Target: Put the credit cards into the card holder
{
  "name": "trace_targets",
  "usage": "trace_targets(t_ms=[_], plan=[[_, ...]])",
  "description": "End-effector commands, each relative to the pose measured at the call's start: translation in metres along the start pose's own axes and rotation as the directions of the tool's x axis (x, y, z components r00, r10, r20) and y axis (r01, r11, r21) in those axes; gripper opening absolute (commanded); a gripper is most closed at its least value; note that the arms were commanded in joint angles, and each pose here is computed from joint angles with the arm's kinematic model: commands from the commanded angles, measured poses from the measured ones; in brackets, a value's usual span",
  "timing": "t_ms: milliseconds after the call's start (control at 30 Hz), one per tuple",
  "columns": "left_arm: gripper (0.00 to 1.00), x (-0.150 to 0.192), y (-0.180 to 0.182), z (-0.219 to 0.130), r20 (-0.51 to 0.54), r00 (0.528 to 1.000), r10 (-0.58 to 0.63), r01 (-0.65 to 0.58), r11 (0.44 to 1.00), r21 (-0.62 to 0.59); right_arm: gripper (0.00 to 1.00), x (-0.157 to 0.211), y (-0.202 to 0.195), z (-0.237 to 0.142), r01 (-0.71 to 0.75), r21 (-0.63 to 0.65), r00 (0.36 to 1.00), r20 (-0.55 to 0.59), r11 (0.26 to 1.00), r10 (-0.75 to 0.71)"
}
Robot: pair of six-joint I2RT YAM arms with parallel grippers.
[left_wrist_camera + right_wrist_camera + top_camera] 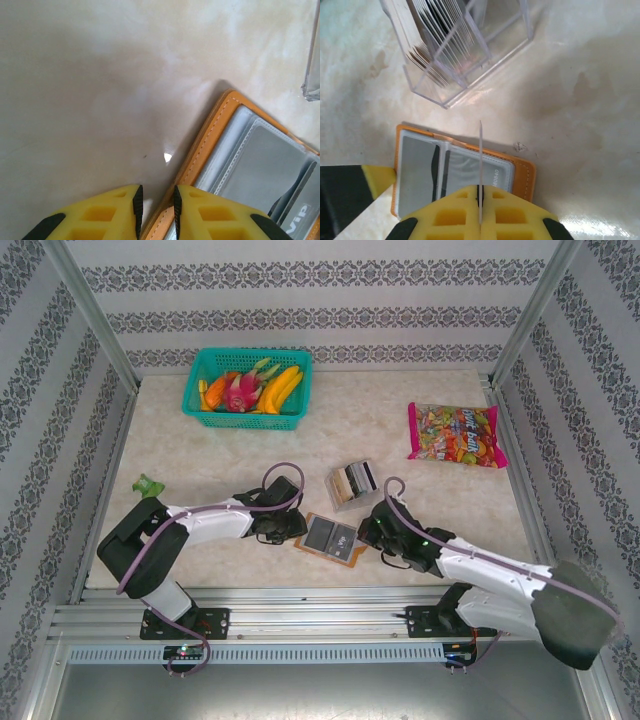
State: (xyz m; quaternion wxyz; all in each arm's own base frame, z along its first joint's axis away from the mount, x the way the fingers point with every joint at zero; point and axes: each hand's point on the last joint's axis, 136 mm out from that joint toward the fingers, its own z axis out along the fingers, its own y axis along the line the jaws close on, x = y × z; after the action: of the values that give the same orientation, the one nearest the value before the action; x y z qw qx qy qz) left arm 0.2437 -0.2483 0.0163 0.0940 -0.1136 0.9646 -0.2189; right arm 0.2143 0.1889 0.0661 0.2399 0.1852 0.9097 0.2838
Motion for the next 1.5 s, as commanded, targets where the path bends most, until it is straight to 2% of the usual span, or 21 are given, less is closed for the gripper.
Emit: trace_targets(t_ms=[0,200,367,500,667,867,967,1167,1333,1467], plan=[[0.27,0.042,-0.017,0.021,-0.135,0.990,0.041,-0.030,0.996,0.087,0.01,0.003,-0.024,-0.001,0.015,0.066,1.000,0.004,0.998,-0.015],[0.27,0.045,-0.021,0.022,-0.139,0.989,0.047,-0.034,0.995,0.090,0.01,0.011,-0.012,0.010,0.013,0.006,0.999,-0.042,1.000,-0.013],[0.27,0.048,-0.023,0.023,-0.142,0.989,0.048,-0.036,0.995,0.088,0.00,0.014,-0.023,0.014,0.016,0.075,0.998,-0.054,0.997,-0.012],[0.27,0.048,-0.022,0.023,-0.139,0.989,0.047,-0.036,0.996,0.081,0.00,-0.001,-0.007,-0.005,0.114,0.108,0.993,-0.004,0.988,-0.114],[0.27,0.047,-0.024,0.023,-0.131,0.991,0.041,-0.030,0.996,0.083,0.00,-0.001,0.021,-0.011,0.185,0.054,0.983,0.000,0.981,-0.185],[0.26,0.048,-0.023,0.020,-0.128,0.991,0.044,-0.034,0.996,0.082,0.00,0.018,0.017,0.007,0.256,0.176,0.967,-0.044,0.951,-0.252],[0.26,0.047,-0.023,0.020,-0.126,0.991,0.045,-0.035,0.996,0.081,0.00,0.017,-0.001,0.007,0.262,0.284,0.964,-0.030,0.922,-0.264],[0.26,0.048,-0.022,0.022,-0.127,0.991,0.047,-0.037,0.996,0.078,0.00,0.017,-0.026,-0.003,0.239,0.358,0.969,-0.028,0.902,-0.246],[0.26,0.049,-0.022,0.023,-0.130,0.990,0.046,-0.035,0.996,0.084,0.00,0.023,-0.019,0.003,0.191,0.267,0.981,-0.025,0.944,-0.192],[0.26,0.050,-0.024,0.024,-0.140,0.989,0.049,-0.036,0.995,0.093,0.00,0.028,-0.013,0.015,0.084,0.145,0.996,-0.024,0.986,-0.081]])
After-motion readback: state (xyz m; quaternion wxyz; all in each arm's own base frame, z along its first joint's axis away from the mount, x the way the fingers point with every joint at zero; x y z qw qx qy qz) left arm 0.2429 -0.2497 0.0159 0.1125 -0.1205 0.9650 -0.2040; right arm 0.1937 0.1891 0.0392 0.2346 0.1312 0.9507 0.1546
